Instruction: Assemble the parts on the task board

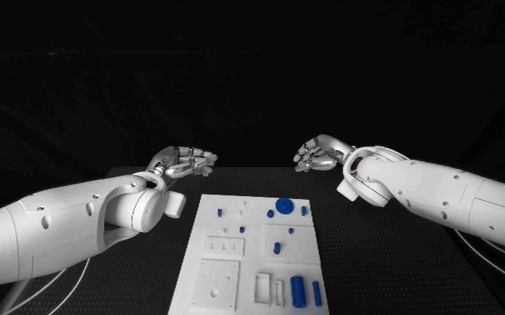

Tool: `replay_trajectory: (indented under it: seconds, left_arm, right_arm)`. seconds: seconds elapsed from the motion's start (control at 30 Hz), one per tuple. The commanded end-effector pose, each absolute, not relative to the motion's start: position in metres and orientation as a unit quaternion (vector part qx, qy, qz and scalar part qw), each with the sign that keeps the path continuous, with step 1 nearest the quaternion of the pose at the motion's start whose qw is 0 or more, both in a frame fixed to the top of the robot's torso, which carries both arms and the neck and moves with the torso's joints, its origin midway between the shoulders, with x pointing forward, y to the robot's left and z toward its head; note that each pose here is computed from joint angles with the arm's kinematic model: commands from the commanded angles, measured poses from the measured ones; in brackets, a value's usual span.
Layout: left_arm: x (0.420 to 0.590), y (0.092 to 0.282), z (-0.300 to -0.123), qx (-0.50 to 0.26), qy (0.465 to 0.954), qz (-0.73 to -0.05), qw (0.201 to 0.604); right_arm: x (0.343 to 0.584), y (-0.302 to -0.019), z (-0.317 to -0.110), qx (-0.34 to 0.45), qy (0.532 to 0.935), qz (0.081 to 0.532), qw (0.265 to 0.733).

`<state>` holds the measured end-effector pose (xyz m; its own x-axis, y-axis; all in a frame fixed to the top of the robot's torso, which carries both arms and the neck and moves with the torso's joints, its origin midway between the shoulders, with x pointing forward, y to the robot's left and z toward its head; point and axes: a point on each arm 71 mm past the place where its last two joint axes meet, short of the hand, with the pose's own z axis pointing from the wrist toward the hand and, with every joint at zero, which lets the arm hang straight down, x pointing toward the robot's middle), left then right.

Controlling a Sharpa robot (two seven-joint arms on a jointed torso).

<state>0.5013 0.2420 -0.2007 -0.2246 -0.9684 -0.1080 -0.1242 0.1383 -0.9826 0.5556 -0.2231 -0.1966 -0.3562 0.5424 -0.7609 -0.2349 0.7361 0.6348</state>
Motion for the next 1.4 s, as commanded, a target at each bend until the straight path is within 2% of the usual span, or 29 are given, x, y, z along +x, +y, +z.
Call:
replay_trajectory:
  seconds: [0.03,0.3,0.53,0.83,1.4]
  left_arm:
    - [0.494,0.236,-0.195,-0.413,0.620,-0.514,0.425]
    - [0.493,0.230,-0.195,-0.409,0.622,-0.521,0.419]
    - [0.494,0.229,-0.195,-0.408,0.623,-0.523,0.415]
    - [0.493,0.228,-0.195,-0.407,0.624,-0.524,0.412]
    - [0.491,0.229,-0.195,-0.409,0.626,-0.524,0.409]
  right_arm:
    - [0.553,-0.214,-0.201,-0.027,0.769,0.289,0.569]
    - [0.547,-0.193,-0.208,-0.128,0.766,0.243,0.582]
    - [0.536,-0.174,-0.215,-0.199,0.752,0.228,0.586]
    - [0.529,-0.162,-0.215,-0.239,0.738,0.219,0.592]
    - [0.531,-0.155,-0.220,-0.256,0.727,0.193,0.607]
